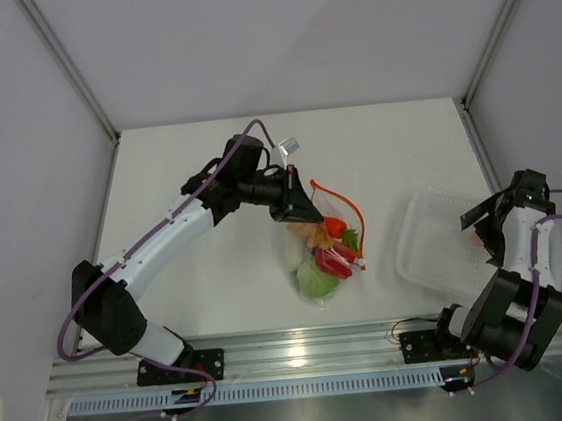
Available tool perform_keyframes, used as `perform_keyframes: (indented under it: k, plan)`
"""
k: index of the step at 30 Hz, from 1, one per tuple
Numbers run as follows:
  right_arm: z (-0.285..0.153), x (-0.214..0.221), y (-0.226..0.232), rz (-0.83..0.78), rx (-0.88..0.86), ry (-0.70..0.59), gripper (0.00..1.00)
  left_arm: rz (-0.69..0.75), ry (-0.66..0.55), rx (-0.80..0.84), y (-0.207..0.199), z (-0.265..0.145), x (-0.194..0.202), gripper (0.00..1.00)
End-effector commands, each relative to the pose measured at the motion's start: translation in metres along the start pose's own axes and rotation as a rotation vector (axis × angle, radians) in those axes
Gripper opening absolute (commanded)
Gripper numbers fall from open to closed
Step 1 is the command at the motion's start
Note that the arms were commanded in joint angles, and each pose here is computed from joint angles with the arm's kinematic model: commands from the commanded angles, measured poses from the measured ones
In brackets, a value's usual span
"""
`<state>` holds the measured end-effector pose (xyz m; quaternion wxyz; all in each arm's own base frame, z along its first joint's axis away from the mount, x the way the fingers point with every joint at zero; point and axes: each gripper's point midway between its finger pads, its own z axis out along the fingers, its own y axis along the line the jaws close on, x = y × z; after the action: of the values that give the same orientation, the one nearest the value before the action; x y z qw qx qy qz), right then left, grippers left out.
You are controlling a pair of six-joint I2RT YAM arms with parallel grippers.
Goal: Place the food in the zip-top bag and seal the zipper
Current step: Adjust the zipper food storage bag at the center of the board, then pick up the fake vegetable from the bin.
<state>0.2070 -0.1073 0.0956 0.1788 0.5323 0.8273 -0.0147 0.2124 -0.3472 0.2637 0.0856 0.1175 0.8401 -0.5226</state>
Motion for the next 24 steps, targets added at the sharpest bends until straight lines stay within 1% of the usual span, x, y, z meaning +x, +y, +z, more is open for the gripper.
perform_keyframes:
  k: [1,6,11,12,20,24]
  plan:
    - [0.011,-0.026,0.013,0.047,-0.063,-0.127,0.97,0.071,-0.008,0.064,-0.025,-0.014,0.005,0.01]
    - [0.028,-0.032,0.016,0.069,-0.078,-0.152,0.94,0.068,0.011,0.071,-0.024,-0.011,0.01,0.01]
    - [0.041,-0.04,0.014,0.077,-0.037,-0.166,0.93,0.055,0.039,0.051,-0.016,-0.009,0.016,0.01]
    - [0.043,-0.045,0.012,0.076,-0.022,-0.185,0.93,0.072,0.037,0.053,-0.019,-0.01,0.014,0.01]
    - [0.048,-0.062,0.001,0.072,0.044,-0.26,0.92,0.058,0.06,0.048,-0.016,0.001,0.005,0.01]
    - [0.055,-0.066,0.004,0.062,0.042,-0.263,0.9,0.042,0.075,0.045,-0.01,0.009,0.002,0.01]
